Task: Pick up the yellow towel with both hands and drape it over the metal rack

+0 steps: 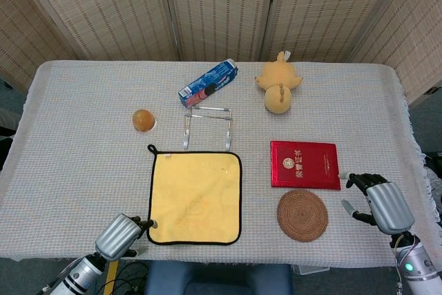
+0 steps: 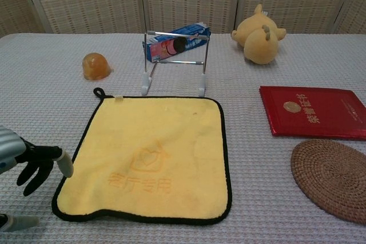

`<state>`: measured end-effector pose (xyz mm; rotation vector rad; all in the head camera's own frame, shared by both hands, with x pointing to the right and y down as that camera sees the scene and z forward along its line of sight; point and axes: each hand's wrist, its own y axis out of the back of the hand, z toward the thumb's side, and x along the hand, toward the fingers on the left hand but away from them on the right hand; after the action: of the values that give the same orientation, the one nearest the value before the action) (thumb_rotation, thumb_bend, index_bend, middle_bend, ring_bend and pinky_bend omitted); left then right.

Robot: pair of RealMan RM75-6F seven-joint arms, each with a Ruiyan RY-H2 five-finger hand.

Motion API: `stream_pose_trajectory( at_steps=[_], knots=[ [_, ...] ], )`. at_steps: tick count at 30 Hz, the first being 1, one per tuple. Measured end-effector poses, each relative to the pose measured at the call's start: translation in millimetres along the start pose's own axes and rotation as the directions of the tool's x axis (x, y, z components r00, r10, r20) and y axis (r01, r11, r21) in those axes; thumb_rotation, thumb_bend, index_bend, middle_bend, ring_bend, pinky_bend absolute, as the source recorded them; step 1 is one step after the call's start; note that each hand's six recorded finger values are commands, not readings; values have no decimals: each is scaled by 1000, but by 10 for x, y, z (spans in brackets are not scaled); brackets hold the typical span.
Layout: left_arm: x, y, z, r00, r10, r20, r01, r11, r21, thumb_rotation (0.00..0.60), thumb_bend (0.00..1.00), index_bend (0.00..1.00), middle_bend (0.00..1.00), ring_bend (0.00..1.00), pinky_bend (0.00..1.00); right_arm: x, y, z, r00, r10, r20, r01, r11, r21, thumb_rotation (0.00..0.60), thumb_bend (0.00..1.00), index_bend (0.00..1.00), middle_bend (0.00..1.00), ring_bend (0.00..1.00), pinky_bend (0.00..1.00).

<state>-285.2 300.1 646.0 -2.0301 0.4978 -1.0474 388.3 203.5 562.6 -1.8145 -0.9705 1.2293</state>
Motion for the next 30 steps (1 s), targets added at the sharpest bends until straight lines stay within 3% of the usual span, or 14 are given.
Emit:
stream_pose_trajectory(
  at_steps=[30],
  knots=[
    [286, -212, 135, 1000, 2, -25, -2, 1000, -16, 600, 47, 435, 732, 683, 909, 37, -7, -58, 1000, 5, 18, -5, 1000, 1, 600, 292, 304, 467, 443, 402]
  ],
)
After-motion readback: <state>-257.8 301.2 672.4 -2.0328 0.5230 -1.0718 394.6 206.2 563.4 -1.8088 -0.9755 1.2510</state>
